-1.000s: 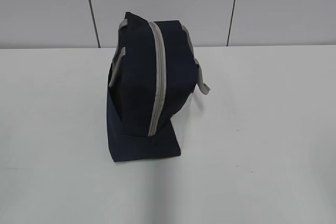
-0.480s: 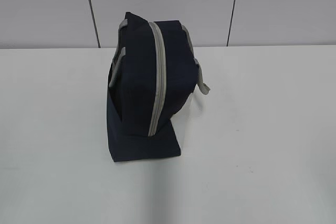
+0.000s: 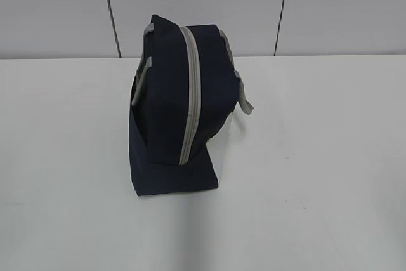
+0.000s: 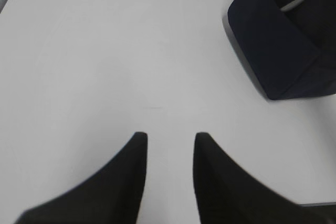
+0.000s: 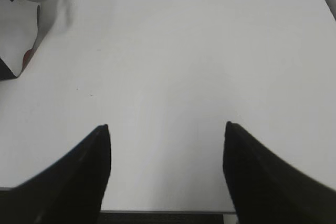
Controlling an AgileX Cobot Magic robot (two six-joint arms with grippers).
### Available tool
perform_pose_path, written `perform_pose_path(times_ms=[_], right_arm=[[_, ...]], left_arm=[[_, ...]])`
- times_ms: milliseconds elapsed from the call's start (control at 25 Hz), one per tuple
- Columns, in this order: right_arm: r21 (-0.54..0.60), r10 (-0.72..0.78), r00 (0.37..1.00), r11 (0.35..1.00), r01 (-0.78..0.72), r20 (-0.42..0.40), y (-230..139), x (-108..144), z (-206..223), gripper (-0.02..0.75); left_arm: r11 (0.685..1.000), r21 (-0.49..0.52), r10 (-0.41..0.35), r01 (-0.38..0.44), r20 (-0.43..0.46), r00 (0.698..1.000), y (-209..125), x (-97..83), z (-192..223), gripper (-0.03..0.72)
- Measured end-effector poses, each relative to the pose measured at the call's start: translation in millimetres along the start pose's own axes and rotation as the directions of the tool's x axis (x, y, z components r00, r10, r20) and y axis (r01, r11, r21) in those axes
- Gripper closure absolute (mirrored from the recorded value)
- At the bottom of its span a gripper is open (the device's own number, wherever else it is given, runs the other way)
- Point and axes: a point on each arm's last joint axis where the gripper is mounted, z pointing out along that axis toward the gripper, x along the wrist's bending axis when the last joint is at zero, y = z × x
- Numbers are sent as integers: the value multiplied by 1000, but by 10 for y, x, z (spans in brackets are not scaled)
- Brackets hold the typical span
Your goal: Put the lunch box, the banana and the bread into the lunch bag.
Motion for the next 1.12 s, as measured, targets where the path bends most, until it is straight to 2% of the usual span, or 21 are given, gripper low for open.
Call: perform_pose_path(times_ms=[160,560,1120], right_arm=[[0,0,1000,1000,0,0,0,0,0,242],[0,0,1000,1000,0,0,0,0,0,243],[0,0,1000,1000,0,0,0,0,0,242]], left_arm=[[1000,0,0,0,0,1000,0,0,0,454],[998,-3,-63,63,-47,997,0,43,-2,454],[997,-4,-71,71,-58,996,1,53,-2,454]])
